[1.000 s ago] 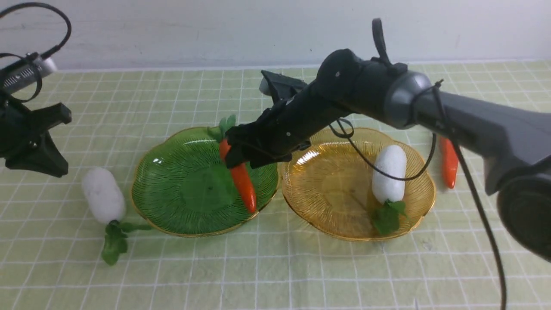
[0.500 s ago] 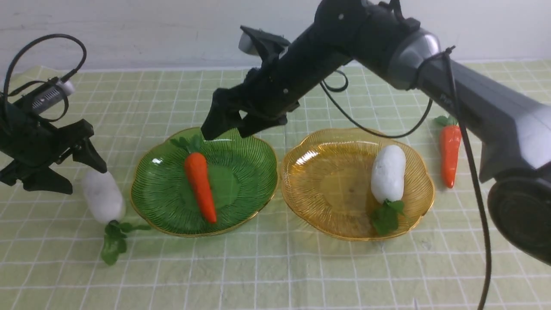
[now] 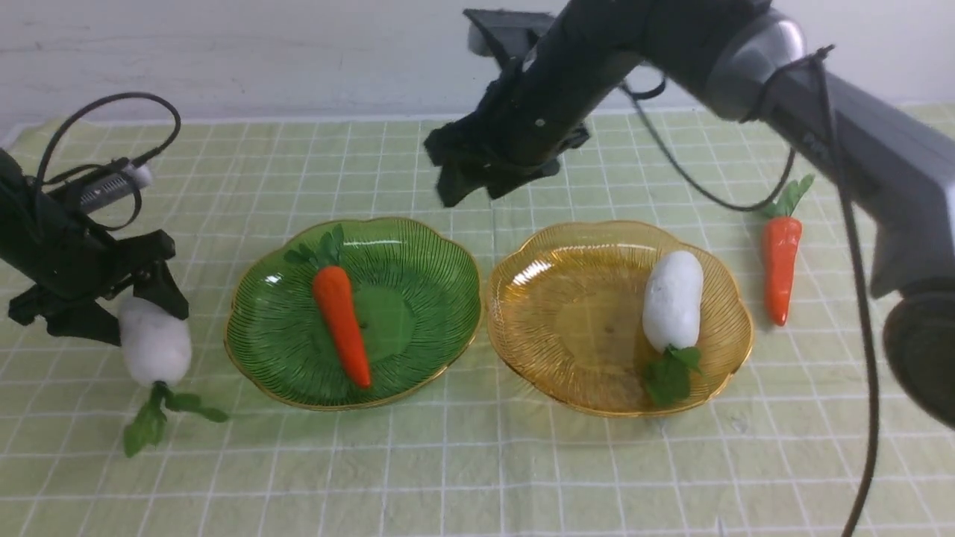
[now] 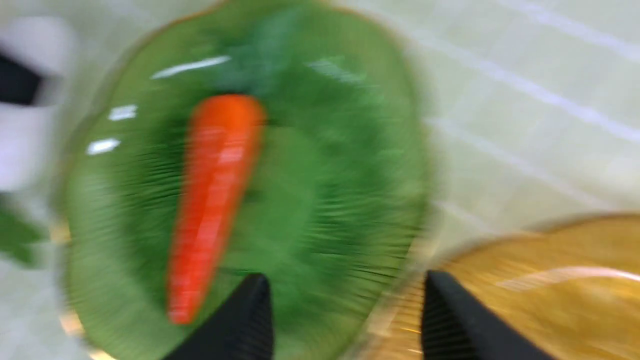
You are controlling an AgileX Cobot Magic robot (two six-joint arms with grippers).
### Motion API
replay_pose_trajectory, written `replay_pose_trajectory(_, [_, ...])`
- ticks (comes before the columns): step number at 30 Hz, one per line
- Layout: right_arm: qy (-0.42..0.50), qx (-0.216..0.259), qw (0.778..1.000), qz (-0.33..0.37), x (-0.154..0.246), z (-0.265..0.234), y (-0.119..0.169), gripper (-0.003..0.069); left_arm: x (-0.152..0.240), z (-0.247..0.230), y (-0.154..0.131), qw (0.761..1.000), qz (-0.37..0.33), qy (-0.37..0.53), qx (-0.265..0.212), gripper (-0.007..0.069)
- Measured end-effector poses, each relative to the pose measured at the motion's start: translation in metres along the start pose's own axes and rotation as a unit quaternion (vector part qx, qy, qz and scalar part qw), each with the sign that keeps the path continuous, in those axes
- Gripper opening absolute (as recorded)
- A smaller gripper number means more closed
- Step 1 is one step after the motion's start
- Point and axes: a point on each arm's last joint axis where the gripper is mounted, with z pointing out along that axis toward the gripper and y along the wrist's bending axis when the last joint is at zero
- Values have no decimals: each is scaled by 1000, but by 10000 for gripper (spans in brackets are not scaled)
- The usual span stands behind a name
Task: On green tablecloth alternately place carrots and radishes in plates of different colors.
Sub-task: 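Pick up the white radish and place it on the plate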
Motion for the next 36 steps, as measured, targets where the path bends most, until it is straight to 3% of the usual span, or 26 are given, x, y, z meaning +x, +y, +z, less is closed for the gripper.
replay_pose_trajectory(4, [-22, 76, 997, 22, 3, -55, -40, 146, -4, -60, -38, 996, 59, -52, 30, 499])
replay_pose_trajectory(5, [-25, 93, 995, 32, 7, -68, -53, 88, -3, -74, -59, 993, 90, -65, 50, 499])
replay_pose_trajectory(8, [-22, 132, 988, 81, 22, -95, -101, 6, 9, -98, -120, 977, 163, -79, 111, 499])
replay_pose_trajectory(12, [0, 172, 970, 171, 50, -103, -171, -9, 38, -95, -213, 946, 259, -71, 183, 499])
replay_pose_trajectory(14, [10, 178, 965, 193, 59, -102, -190, -7, 48, -85, -238, 937, 282, -65, 196, 499])
replay_pose_trajectory(16, [24, 179, 958, 223, 71, -95, -215, 11, 70, -53, -285, 921, 322, -51, 215, 499])
replay_pose_trajectory(18, [40, 169, 956, 238, 81, -80, -233, 51, 89, -17, -314, 913, 344, -33, 219, 499])
replay_pose_trajectory(24, [80, 150, 953, 249, 97, -40, -254, 185, 106, 44, -341, 910, 352, -32, 217, 499])
replay_pose_trajectory(25, [97, 146, 951, 255, 104, -23, -261, 277, 106, 55, -343, 911, 349, -36, 215, 499])
replay_pose_trajectory(27, [111, 143, 948, 262, 111, -10, -266, 352, 105, 70, -343, 914, 343, -39, 211, 504])
replay_pose_trajectory(31, [127, 134, 943, 276, 121, 13, -274, 469, 104, 81, -341, 916, 345, -35, 201, 610])
replay_pose_trajectory(34, [123, 130, 943, 281, 123, 22, -276, 450, 101, 78, -339, 920, 341, -36, 191, 653])
replay_pose_trajectory(35, [120, 128, 943, 281, 123, 23, -276, 421, 99, 76, -337, 922, 337, -33, 188, 654])
replay_pose_trajectory(36, [114, 125, 944, 283, 121, 24, -275, 345, 95, 69, -334, 928, 326, -28, 176, 631])
